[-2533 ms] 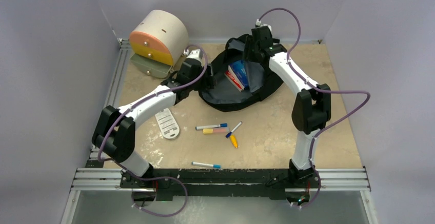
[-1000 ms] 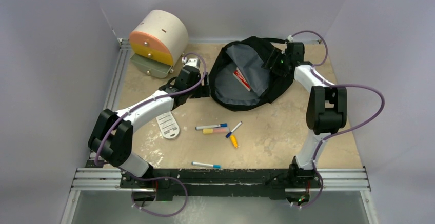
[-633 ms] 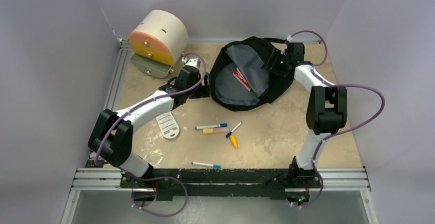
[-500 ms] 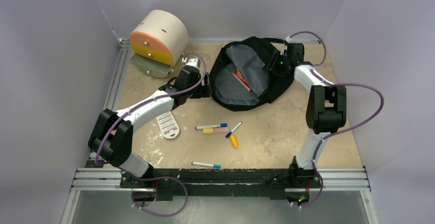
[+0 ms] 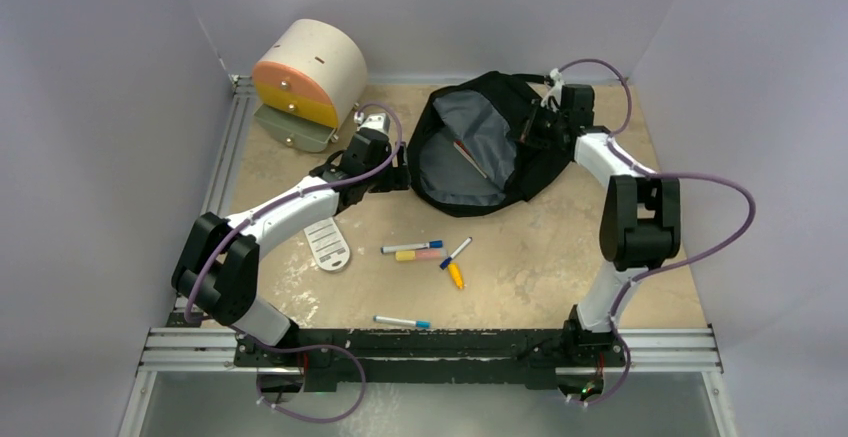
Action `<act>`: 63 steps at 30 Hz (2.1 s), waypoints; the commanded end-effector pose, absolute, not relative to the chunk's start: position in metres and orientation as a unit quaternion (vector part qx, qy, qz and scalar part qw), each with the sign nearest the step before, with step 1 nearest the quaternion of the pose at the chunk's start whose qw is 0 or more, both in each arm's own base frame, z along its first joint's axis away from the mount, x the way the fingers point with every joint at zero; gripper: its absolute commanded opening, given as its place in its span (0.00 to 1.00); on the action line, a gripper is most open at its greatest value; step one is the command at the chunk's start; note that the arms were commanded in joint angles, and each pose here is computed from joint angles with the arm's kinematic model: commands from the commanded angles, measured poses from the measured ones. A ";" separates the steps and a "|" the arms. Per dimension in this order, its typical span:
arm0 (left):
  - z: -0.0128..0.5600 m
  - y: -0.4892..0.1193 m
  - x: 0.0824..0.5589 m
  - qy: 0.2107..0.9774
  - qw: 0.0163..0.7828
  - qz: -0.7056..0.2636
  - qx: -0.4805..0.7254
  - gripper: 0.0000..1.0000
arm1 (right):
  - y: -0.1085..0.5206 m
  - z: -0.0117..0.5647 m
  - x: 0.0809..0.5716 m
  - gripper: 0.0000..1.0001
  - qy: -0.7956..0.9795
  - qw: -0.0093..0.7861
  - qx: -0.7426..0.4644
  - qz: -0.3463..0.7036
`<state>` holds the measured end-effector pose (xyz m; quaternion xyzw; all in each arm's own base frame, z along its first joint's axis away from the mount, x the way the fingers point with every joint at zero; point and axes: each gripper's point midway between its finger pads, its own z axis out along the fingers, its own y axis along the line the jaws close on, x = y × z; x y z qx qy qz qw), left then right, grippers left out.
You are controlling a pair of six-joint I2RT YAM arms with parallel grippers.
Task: Pack the student bag
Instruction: Zip the student bag at the center of the board.
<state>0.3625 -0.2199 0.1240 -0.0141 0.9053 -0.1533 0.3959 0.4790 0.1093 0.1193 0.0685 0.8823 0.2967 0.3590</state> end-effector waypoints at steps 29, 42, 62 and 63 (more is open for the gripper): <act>0.194 -0.178 0.388 0.860 0.483 -0.127 -0.108 0.75 | 0.175 0.250 0.406 0.50 0.782 0.529 0.039 0.326; 0.229 -0.217 0.468 0.839 0.526 -0.136 -0.015 0.75 | 0.161 0.183 0.432 0.51 0.857 0.443 0.115 0.237; 0.237 -0.382 0.389 0.789 0.506 -0.315 0.150 0.71 | 0.047 0.113 0.400 0.56 0.849 0.402 0.297 0.169; 0.233 -0.392 0.388 0.789 0.502 -0.321 0.152 0.70 | 0.053 0.110 0.403 0.57 0.852 0.394 0.289 0.187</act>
